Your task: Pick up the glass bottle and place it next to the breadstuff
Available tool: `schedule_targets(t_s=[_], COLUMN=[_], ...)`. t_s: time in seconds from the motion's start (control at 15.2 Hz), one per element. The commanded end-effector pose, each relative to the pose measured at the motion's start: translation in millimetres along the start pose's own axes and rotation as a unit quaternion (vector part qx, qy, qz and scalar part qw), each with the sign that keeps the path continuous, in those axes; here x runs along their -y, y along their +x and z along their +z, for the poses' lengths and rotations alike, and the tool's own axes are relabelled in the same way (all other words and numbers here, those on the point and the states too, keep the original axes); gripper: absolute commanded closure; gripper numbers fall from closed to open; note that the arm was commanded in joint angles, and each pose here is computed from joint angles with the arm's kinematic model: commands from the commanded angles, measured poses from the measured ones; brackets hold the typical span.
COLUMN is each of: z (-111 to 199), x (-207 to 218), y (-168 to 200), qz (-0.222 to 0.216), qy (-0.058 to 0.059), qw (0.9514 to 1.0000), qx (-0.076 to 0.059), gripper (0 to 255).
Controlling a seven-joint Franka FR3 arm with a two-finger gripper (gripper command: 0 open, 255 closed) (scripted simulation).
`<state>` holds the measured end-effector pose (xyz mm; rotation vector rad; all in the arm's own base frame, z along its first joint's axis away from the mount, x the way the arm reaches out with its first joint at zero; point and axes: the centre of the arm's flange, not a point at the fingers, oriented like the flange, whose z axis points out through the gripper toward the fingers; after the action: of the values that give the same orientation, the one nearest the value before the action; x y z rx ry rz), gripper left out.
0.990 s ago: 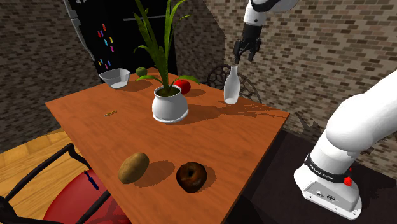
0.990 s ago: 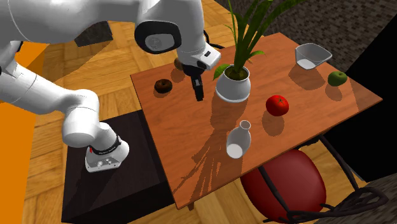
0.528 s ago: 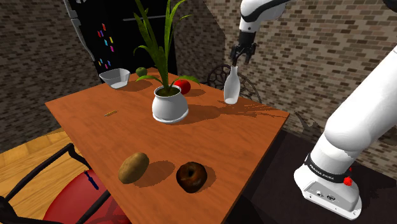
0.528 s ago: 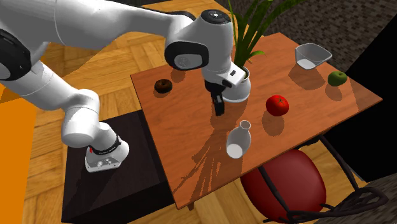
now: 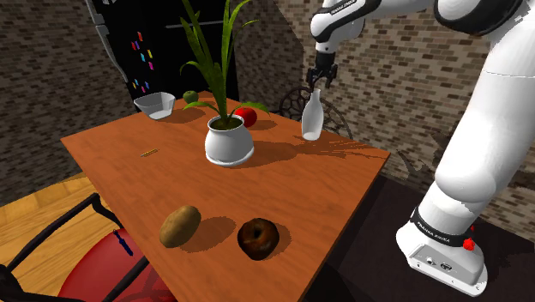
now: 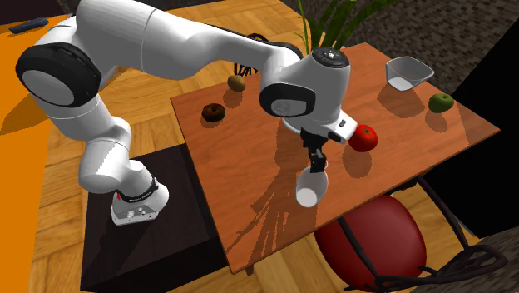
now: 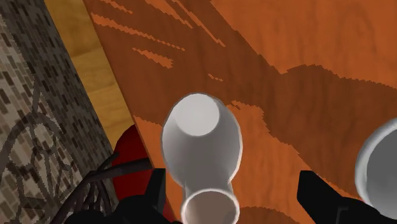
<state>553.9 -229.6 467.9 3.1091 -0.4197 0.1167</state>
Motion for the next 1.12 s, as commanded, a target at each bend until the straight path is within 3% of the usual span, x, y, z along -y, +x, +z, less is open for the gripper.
schedule_targets(t_s=[0.0, 0.53, 0.99, 1.06], z=[8, 48, 48, 48], x=[-11, -11, -11, -11], y=[16, 15, 15, 15], qz=[0.003, 0.003, 0.003, 0.003], qy=[-0.003, -0.003, -0.003, -0.003], qw=[1.0000, 1.0000, 1.0000, 1.0000], qx=[0.001, 0.001, 0.001, 0.001], gripper=[0, 0, 0, 255])
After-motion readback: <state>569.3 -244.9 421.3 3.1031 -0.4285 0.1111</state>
